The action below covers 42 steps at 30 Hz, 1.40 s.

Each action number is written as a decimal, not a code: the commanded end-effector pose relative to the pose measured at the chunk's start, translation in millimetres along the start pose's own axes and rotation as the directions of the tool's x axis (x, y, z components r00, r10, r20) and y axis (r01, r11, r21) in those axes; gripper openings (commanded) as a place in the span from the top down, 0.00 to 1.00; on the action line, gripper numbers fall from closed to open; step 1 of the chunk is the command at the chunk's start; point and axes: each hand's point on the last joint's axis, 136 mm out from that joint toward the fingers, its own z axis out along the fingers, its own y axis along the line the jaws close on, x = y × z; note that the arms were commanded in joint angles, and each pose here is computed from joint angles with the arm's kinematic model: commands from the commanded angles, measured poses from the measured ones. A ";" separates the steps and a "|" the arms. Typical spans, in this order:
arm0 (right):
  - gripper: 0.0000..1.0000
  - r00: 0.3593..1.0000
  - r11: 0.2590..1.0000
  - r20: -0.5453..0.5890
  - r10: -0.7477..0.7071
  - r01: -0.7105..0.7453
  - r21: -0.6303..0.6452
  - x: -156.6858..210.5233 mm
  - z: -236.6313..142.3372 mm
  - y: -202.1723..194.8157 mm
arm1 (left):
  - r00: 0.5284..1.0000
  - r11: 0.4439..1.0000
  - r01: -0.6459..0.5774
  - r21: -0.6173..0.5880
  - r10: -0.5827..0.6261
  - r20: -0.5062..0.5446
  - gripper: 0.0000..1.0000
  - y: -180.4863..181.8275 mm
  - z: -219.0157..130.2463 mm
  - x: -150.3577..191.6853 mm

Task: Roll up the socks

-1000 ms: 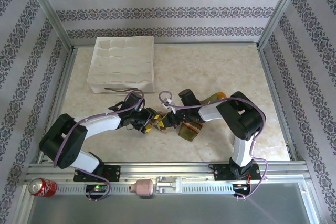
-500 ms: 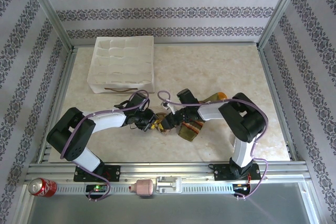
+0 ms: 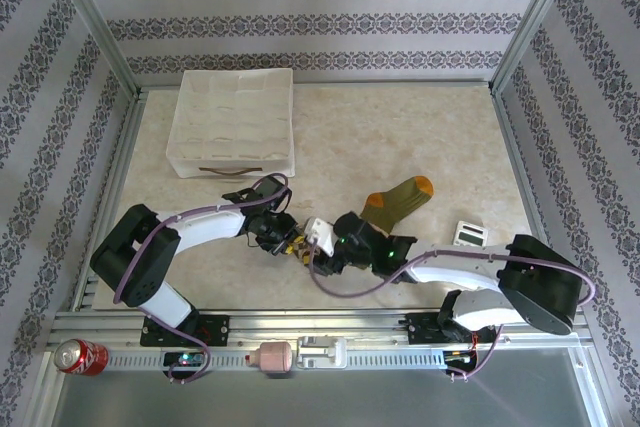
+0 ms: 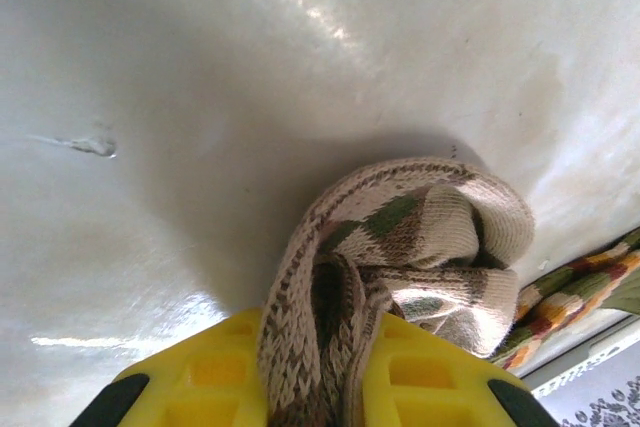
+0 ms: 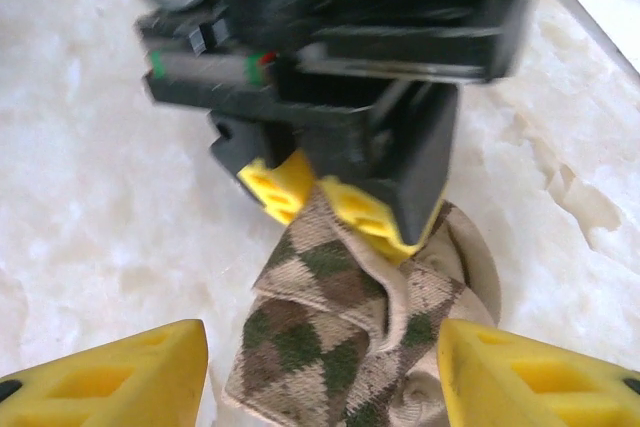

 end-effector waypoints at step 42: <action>1.00 0.828 0.784 -0.354 0.435 -0.542 -0.303 90.2 56.9 5.6 | 0.994 0.938 -0.048 0.344 0.012 0.107 0.20 -27.7 -36.4 -22.1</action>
